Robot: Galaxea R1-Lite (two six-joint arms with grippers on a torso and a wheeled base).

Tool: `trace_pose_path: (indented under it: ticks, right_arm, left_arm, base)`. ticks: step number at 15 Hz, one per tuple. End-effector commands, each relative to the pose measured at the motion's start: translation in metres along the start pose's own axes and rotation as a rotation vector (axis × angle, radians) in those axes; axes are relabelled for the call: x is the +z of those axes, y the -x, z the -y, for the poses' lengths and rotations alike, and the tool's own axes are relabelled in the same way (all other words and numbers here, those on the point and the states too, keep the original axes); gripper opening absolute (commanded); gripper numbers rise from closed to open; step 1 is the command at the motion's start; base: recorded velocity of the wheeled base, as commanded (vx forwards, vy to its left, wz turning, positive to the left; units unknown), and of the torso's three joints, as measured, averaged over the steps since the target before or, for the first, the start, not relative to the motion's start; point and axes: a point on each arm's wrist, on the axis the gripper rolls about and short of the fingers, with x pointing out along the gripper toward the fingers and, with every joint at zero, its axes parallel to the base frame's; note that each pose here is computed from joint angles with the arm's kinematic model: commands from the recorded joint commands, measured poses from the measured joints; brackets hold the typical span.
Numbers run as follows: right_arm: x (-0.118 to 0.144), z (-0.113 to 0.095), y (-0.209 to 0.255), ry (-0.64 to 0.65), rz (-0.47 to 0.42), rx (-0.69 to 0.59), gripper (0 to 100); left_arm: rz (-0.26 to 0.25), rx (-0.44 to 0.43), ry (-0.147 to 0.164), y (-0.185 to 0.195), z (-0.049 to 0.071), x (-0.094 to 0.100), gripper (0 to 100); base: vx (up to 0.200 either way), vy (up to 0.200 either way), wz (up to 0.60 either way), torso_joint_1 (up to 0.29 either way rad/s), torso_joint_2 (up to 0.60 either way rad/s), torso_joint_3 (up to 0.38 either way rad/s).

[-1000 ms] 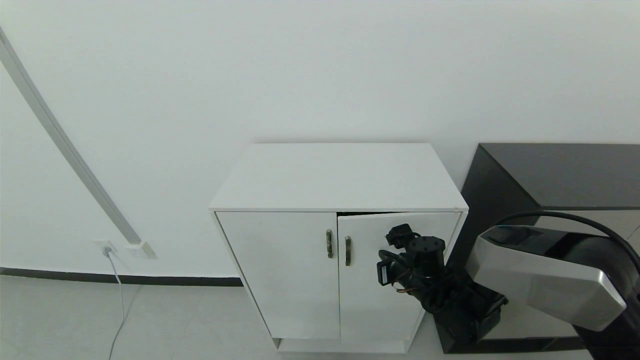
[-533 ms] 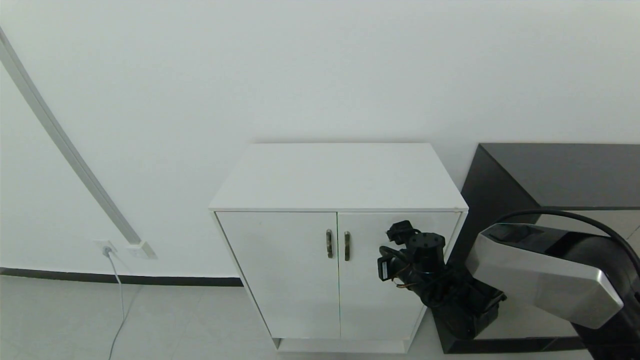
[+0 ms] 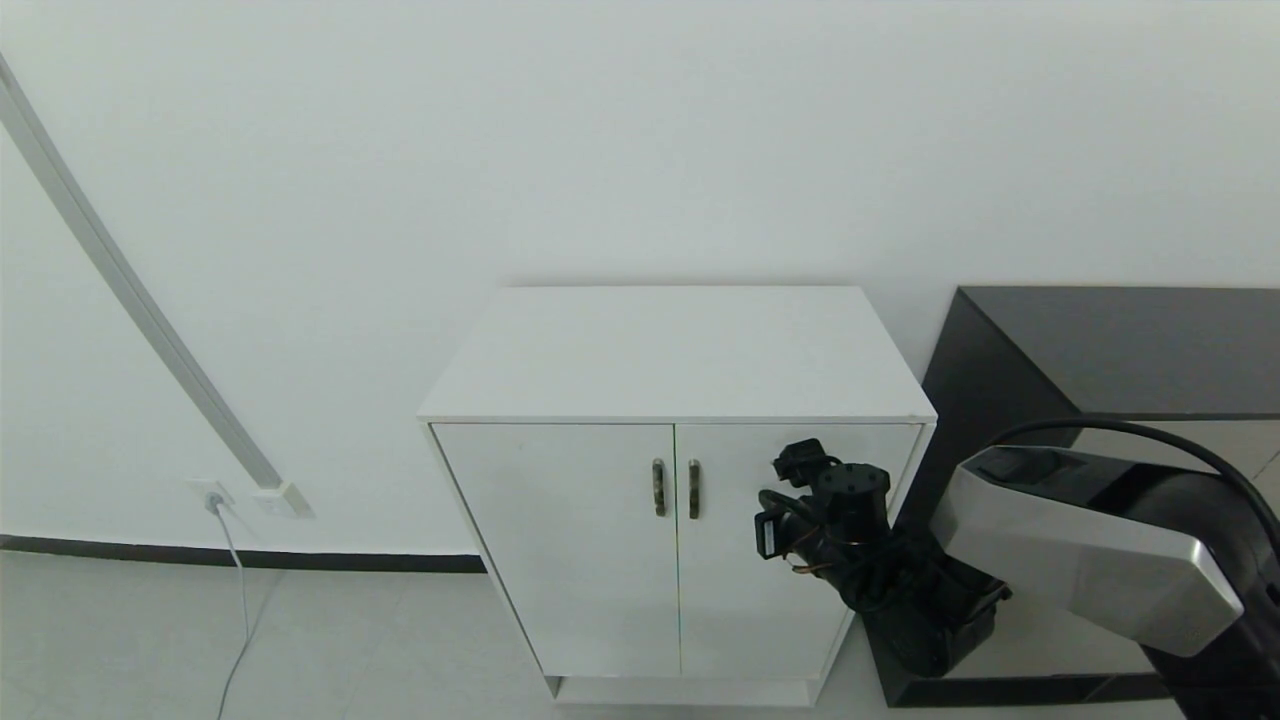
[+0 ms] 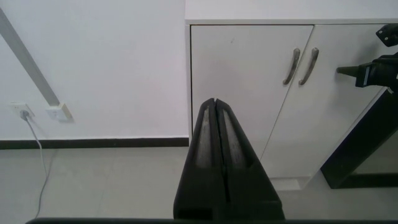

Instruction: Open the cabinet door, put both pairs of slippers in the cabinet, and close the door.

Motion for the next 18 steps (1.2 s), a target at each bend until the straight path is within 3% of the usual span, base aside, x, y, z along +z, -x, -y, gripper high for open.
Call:
trace_pose_path:
  ticks: [1, 7, 14, 18]
  right_arm:
    - [-0.001, 0.000, -0.002, -0.001, 0.004, -0.001, 0]
    - [0.000, 0.001, -0.001, -0.001, 0.004, -0.003, 0]
    - [0.021, 0.008, 0.060, -0.004, 0.021, -0.006, 0]
    - [0.040, 0.027, 0.108, -0.019, 0.070, -0.058, 0]
  left_arm:
    - [-0.001, 0.000, 0.000, 0.000, 0.000, 0.000, 0]
    - [-0.001, 0.000, 0.000, 0.000, 0.000, 0.000, 0]
    - [-0.001, 0.000, 0.000, 0.000, 0.000, 0.000, 0]
    - [-0.001, 0.000, 0.000, 0.000, 0.000, 0.000, 0]
  base:
    - [0.000, 0.000, 0.00, 0.000, 0.00, 0.000]
    - [0.000, 0.000, 0.00, 0.000, 0.00, 0.000]
    - [0.000, 0.000, 0.00, 0.000, 0.00, 0.000]
    - [0.000, 0.000, 0.00, 0.000, 0.00, 0.000]
